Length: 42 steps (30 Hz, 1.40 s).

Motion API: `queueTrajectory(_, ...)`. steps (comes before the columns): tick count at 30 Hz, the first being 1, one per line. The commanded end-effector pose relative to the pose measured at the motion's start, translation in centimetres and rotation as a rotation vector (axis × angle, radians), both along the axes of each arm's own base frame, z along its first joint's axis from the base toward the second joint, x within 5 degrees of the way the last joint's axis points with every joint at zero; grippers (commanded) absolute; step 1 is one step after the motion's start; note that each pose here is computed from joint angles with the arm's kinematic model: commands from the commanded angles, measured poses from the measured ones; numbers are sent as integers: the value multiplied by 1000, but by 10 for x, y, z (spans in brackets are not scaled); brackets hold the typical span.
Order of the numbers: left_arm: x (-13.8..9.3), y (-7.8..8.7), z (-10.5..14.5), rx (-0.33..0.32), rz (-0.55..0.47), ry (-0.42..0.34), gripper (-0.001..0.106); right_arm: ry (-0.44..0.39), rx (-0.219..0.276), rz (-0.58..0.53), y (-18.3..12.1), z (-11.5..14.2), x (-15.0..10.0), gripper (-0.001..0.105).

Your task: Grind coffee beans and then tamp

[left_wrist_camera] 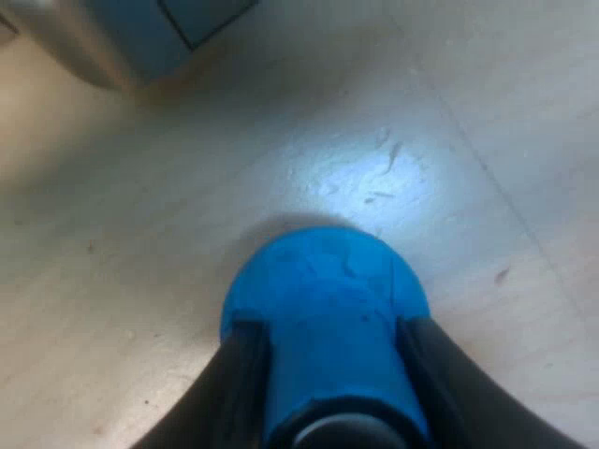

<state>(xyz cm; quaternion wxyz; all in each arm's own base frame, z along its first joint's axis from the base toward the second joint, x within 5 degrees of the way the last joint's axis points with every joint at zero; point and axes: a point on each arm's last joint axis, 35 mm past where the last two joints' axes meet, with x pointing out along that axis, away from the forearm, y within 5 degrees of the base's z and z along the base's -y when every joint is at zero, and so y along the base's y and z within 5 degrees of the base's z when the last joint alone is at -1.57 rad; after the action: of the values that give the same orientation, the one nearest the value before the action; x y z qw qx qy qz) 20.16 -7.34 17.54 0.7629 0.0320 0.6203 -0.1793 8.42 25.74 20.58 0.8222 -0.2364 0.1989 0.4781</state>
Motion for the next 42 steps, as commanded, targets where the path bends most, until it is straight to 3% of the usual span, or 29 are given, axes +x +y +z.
queueTrajectory(1, -3, -4, 24, -29, -42, -80, 0, -11, 12, 9, -1, 4, 0, 69)
queueTrajectory(5, -13, -6, 63, -68, -69, -193, 0, -35, -16, -25, -12, 14, -2, 69)
queueTrajectory(12, -27, -12, 113, -104, -123, -273, 0, -59, -86, -81, -41, 32, -7, 69)
queueTrajectory(17, -32, -28, 139, -135, -201, -314, 0, -112, -41, -175, -62, 40, -10, 69)
queueTrajectory(20, -37, -37, 146, -151, -254, -324, 0, -129, -44, -203, -76, 32, -13, 69)
queueTrajectory(27, -48, -56, 149, -171, -358, -323, 0, -124, -71, -201, -93, 1, -19, 69)
queueTrajectory(32, -47, -67, 140, -156, -397, -281, 0, -138, 4, -206, -100, -22, -20, 69)
queueTrajectory(35, -42, -71, 133, -143, -398, -254, 0, -140, 15, -207, -104, -32, -22, 69)
queueTrajectory(42, -33, -79, 119, -110, -402, -198, 0, -155, -18, -187, -112, -47, -24, 69)
